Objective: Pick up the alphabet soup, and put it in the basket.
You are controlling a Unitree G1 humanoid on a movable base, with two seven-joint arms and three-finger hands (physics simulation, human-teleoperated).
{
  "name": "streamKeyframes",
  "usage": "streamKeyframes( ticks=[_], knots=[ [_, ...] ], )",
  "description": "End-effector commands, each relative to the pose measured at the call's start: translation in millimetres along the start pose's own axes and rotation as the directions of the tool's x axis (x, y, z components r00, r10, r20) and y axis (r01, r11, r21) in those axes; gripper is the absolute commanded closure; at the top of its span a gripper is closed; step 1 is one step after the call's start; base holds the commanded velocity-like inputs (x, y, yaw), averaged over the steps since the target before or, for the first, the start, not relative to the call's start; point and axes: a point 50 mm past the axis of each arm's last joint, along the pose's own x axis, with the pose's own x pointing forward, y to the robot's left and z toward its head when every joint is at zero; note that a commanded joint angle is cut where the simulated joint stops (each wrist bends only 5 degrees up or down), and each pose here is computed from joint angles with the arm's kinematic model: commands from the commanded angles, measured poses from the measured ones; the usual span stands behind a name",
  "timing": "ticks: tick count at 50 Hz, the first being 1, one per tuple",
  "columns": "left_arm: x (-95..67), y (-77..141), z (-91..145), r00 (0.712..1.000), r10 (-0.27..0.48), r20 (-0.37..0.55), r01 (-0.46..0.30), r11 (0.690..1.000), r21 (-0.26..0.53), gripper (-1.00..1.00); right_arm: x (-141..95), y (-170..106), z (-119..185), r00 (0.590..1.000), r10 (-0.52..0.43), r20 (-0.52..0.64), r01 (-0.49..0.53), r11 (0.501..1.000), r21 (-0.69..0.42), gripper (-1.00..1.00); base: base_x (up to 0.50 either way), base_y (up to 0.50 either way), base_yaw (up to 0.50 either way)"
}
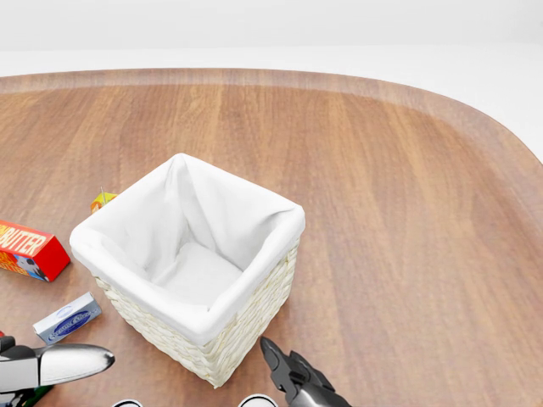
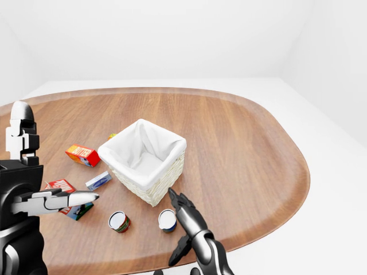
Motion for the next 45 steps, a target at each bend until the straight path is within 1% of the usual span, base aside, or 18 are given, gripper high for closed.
streamKeyframes(
  ticks=[1, 6, 7, 10, 13, 20, 29, 32, 33, 38, 40, 45],
  knots=[
    [0.2, 1, 2, 1.0, 0.003, 0.011, -0.003, 1.0, -0.002, -1.0, 6, 2, 4, 1.0, 0.009, 0.014, -0.009, 1.0, 0.001, -1.0, 0.0, 0.0, 0.0],
    [0.5, 1, 1, 1.0, 0.003, 0.008, -0.003, 1.0, -0.003, -1.0, 8, 2, 3, 1.0, 0.02, 0.007, -0.02, 1.0, -0.004, -1.0, 0.0, 0.0, 0.0],
    [0.6, 1, 2, 1.0, 0.003, 0.011, -0.003, 1.0, -0.002, -1.0, 10, 0, 4, 1.0, 0.004, 0.013, -0.004, 1.0, 0.007, -1.0, 0.0, 0.0, 0.0],
    [0.2, 1, 1, 1.0, 0.003, 0.008, -0.003, 1.0, -0.001, -1.0, 12, 2, 3, 1.0, 0.019, 0.006, -0.019, 1.0, -0.004, -1.0, 0.0, 0.0, 0.0],
    [0.4, 1, 2, 1.0, 0.003, 0.011, -0.003, 1.0, -0.002, -1.0, 16, -2, 6, 1.0, -0.003, 0.014, 0.003, 1.0, -0.007, -1.0, 0.0, 0.0, 0.0],
    [0.5, 1, 2, 1.0, 0.005, 0.013, -0.005, 1.0, -0.003, -1.0, 23, 0, 1, 1.0, 0.01, -0.014, -0.01, 1.0, -0.024, -1.0, 0.0, 0.0, 0.0],
    [1.0, 1, 2, 1.0, 0.005, 0.014, -0.005, 1.0, -0.003, -1.0, 28, 0, -1, 0.999, 0.022, -0.03, -0.023, 0.999, -0.024, -1.0, 0.0, 0.0, 0.0],
    [1.0, 1, 4, 1.0, 0.005, 0.021, -0.005, 1.0, -0.004, -1.0, 31, -4, 0, 1.0, -0.005, -0.03, 0.004, 1.0, -0.018, -1.0, 0.0, 0.0, 0.0],
    [0.5, 1, 2, 1.0, 0.004, 0.011, -0.004, 1.0, -0.003, -1.0, 33, 0, -2, 0.999, 0.015, -0.039, -0.016, 0.999, -0.028, -1.0, 0.0, 0.0, 0.0],
    [0.5, 1, 2, 1.0, 0.003, 0.009, -0.003, 1.0, -0.002, -1.0, 36, 2, -4, 0.998, 0.03, -0.055, -0.033, 0.999, -0.04, -1.0, 0.0, 0.0, 0.0],
    [0.8, 1, 0, 1.0, 0.005, 0.004, -0.005, 1.0, -0.004, -1.0, 41, -2, -2, 0.999, -0.004, -0.05, 0.002, 0.999, -0.036, -1.0, 0.0, 0.0, 0.0],
    [0.7, 2, 2, 1.0, 0.005, 0.012, -0.005, 1.0, -0.003, -1.0, 43, 1, -2, 0.998, 0.007, -0.056, -0.01, 0.999, -0.053, -1.0, 0.0, 0.0, 0.0]
  ],
)
